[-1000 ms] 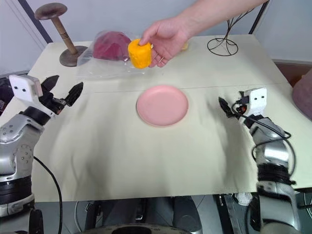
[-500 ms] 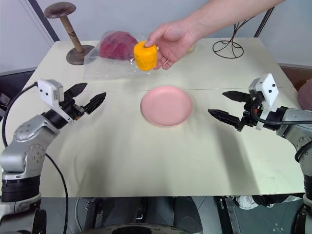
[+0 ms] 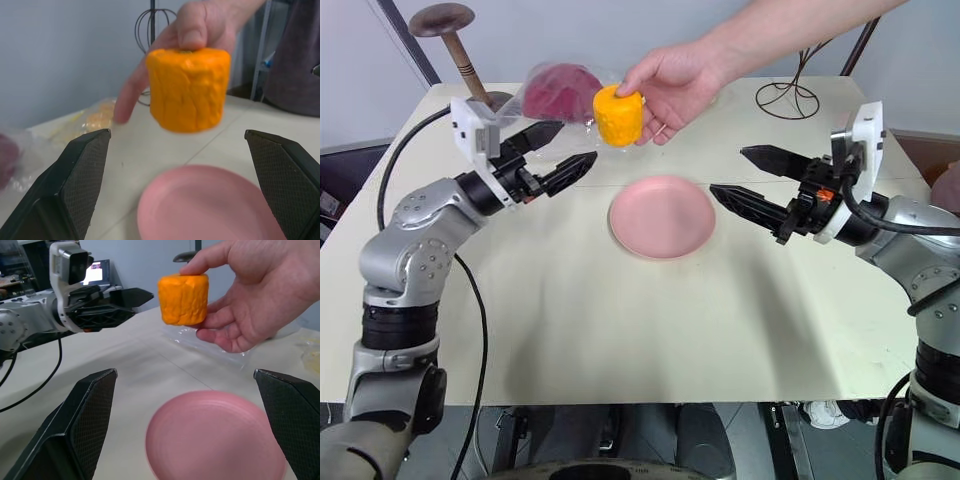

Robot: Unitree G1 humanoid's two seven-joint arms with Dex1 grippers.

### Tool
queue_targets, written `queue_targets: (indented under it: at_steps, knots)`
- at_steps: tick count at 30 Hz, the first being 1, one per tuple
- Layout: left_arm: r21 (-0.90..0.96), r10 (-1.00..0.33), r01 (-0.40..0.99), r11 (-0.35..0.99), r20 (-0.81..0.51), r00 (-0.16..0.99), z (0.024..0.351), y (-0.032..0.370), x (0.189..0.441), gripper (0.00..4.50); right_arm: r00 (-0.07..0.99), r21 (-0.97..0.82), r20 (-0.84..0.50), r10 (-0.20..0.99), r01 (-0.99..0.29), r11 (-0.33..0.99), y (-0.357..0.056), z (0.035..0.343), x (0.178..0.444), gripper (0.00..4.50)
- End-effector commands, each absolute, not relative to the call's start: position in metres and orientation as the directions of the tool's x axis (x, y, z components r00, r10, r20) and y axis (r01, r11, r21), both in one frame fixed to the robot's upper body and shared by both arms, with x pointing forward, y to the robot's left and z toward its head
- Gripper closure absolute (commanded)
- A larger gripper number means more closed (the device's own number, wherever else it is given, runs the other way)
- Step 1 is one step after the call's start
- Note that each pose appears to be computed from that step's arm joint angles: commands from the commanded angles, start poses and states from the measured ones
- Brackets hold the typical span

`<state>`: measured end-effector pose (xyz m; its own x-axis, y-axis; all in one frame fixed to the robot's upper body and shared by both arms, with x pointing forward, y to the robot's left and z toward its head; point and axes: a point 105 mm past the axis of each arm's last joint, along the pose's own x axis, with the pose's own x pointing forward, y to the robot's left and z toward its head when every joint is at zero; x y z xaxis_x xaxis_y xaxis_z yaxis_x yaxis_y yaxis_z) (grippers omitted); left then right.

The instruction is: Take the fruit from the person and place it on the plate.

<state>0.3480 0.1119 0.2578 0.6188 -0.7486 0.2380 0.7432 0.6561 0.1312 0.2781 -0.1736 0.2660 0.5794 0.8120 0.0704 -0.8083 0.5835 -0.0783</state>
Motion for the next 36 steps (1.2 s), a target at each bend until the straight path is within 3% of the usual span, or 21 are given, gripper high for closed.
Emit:
queue_targets:
  at_steps: [1, 13, 16, 19, 25, 30, 36]
  knots:
    - [0.184, -0.758, 0.743, 0.644, 0.287, 0.586, 0.272, 0.104, 0.349, 0.0, 0.572, -0.123, 0.106, 0.814, -0.804, 0.581, -0.172, 0.278, 0.27, 0.03]
    - [0.19, -0.784, 0.772, 0.607, 0.305, 0.541, 0.274, 0.078, 0.36, 0.0, 0.606, -0.123, 0.094, 0.79, -0.78, 0.614, -0.176, 0.27, 0.27, 0.03]
    - [0.192, -0.787, 0.775, 0.602, 0.311, 0.533, 0.275, 0.077, 0.36, 0.92, 0.615, -0.124, 0.093, 0.783, -0.774, 0.621, -0.177, 0.269, 0.27, 0.0]
    - [0.196, -0.787, 0.775, 0.601, 0.314, 0.531, 0.275, 0.078, 0.36, 2.17, 0.623, -0.125, 0.091, 0.777, -0.767, 0.629, -0.178, 0.268, 0.27, 0.0]
    - [0.196, -0.778, 0.764, 0.614, 0.311, 0.546, 0.275, 0.08, 0.362, 2.19, 0.626, -0.125, 0.089, 0.774, -0.764, 0.633, -0.178, 0.266, 0.271, 0.0]
    - [0.202, -0.817, 0.791, 0.577, 0.171, 0.551, 0.242, 0.08, 0.359, 2.19, 0.634, -0.124, 0.083, 0.769, -0.759, 0.639, -0.18, 0.263, 0.272, 0.0]
    - [0.164, -0.8, 0.783, 0.6, 0.109, 0.59, 0.209, 0.063, 0.376, 2.19, 0.643, -0.118, 0.083, 0.761, -0.752, 0.648, -0.18, 0.259, 0.272, 0.0]
